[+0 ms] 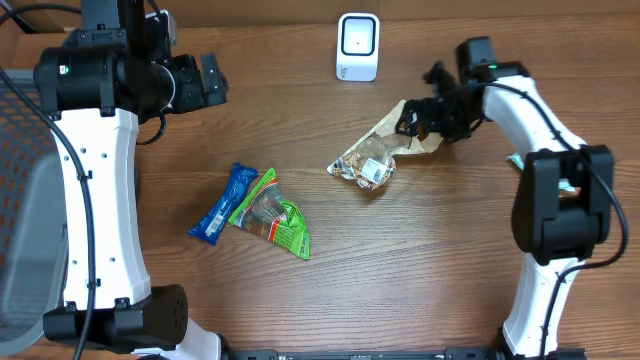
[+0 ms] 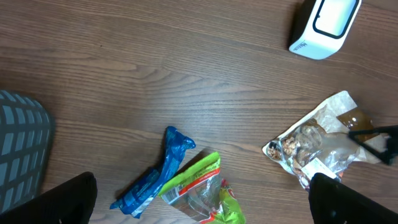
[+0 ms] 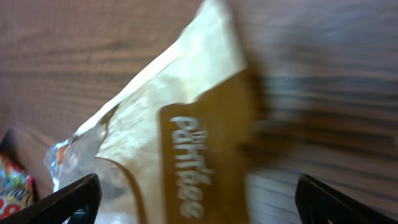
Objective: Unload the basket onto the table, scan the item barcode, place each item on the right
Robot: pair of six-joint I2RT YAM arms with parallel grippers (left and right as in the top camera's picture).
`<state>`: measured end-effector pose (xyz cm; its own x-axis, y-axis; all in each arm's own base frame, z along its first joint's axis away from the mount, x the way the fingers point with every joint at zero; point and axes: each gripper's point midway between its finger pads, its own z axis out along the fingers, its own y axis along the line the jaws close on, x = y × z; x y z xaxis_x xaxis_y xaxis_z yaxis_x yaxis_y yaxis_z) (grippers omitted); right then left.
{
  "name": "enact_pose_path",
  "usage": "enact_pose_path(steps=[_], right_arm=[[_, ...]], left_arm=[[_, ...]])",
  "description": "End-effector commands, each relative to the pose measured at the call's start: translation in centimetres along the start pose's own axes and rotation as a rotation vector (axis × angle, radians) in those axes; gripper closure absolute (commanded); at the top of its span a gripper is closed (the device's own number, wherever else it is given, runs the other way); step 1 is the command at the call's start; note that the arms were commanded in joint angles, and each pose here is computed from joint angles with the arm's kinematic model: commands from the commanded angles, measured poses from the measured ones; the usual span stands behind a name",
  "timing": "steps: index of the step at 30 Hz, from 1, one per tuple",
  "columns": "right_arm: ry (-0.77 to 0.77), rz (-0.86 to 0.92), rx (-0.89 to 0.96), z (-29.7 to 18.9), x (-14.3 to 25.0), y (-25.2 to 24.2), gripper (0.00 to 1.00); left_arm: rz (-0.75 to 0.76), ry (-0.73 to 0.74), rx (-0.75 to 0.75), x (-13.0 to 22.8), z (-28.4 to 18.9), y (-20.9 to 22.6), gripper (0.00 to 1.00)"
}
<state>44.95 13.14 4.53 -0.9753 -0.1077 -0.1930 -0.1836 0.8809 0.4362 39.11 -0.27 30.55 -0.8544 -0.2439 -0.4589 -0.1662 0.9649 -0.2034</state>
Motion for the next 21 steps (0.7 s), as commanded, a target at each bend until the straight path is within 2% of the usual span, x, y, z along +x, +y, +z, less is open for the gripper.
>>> enact_pose_path(steps=[1,5,7,8,9,10,12,14,21], right_arm=[[0.035,-0.082,-0.047,1.4,0.6,3.3,0.0],[0.174,-0.077,-0.052,4.6,3.8,4.6,0.0],[0.238,-0.059,-0.066,5.6,5.3,5.1,0.09],[0.251,-0.057,-0.079,5.7,5.6,5.4,0.18],[0.265,-0.055,-0.093,6.1,6.0,5.7,0.32],[0.273,-0.055,-0.108,6.3,6.2,6.1,0.53],[0.274,-0.056,-0.121,6.5,6.3,6.4,0.85],[0.27,-0.058,-0.121,6.5,6.2,6.4,0.96],[0.2,-0.055,-0.233,4.3,4.1,7.7,0.96]], left_arm=[[-0.004,-0.012,0.006,-0.3,-0.3,-0.2,0.0],[-0.004,-0.012,0.006,-0.3,-0.3,-0.2,0.0],[-0.004,-0.011,0.006,-0.3,-0.3,-0.2,0.0],[-0.004,-0.012,0.006,-0.3,-0.3,-0.2,0.0],[-0.004,-0.011,0.006,-0.3,-0.3,-0.2,0.0],[-0.004,-0.012,0.006,-0.3,-0.3,-0.2,0.0],[-0.004,-0.011,0.006,-0.3,-0.3,-0.2,0.0],[-0.004,-0.011,0.006,-0.3,-0.3,-0.2,0.01],[-0.004,-0.012,0.006,-0.3,-0.3,-0.2,0.0]])
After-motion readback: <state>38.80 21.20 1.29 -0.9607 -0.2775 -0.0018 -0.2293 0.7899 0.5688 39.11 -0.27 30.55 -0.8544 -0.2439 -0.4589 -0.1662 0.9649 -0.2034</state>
